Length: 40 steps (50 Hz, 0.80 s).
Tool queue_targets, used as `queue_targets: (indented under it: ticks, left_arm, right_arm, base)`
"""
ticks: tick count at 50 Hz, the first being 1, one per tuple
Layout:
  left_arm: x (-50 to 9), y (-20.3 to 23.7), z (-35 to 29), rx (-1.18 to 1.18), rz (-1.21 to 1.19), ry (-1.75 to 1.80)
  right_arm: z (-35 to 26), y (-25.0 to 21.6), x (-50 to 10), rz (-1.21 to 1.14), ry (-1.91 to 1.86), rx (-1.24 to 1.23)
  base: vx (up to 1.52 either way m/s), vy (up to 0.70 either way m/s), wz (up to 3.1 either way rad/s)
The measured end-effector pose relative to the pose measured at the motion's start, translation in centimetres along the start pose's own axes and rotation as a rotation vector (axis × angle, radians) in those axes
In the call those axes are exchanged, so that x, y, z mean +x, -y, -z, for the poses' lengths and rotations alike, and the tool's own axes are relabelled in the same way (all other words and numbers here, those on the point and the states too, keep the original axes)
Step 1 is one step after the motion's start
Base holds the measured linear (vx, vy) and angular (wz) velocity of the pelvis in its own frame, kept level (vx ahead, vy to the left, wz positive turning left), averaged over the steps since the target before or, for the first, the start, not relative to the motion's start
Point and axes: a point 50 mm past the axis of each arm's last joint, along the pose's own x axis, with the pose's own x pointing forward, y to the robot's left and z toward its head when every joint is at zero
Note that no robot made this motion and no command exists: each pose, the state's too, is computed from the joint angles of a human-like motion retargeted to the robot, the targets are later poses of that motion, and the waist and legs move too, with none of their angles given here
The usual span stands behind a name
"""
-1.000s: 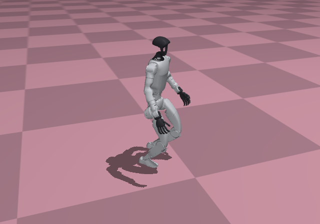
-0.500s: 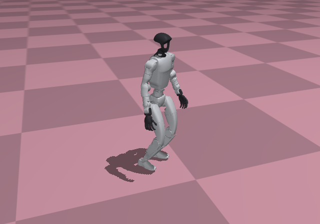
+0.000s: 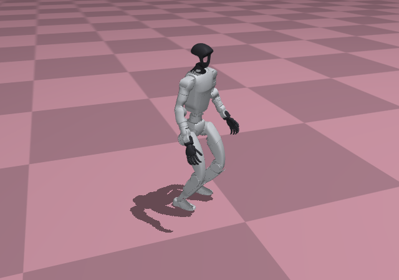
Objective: Run
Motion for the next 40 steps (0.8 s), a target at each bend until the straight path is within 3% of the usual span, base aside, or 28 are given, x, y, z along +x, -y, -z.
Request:
queue_targets:
  ticks: [13, 20, 40]
  left_arm:
    - [-0.6, 1.5, 2.5, -0.103, 0.027, -0.119]
    - [-0.9, -0.2, 3.5, -0.004, -0.01, -0.15]
    - [0.2, -0.5, 0.8, 0.038, 0.009, -0.053]
  right_arm:
    - [1.2, 1.2, 0.0, 0.026, -0.057, -0.02]
    - [1.3, 1.9, 0.1, 0.052, -0.05, -0.034]
    - [1.6, -0.9, 0.0, -0.053, -0.104, -0.029]
  base:
    - [0.0, 0.02, -0.22]
    - [-0.02, 0.02, -0.24]
    - [0.0, -0.07, -0.02]
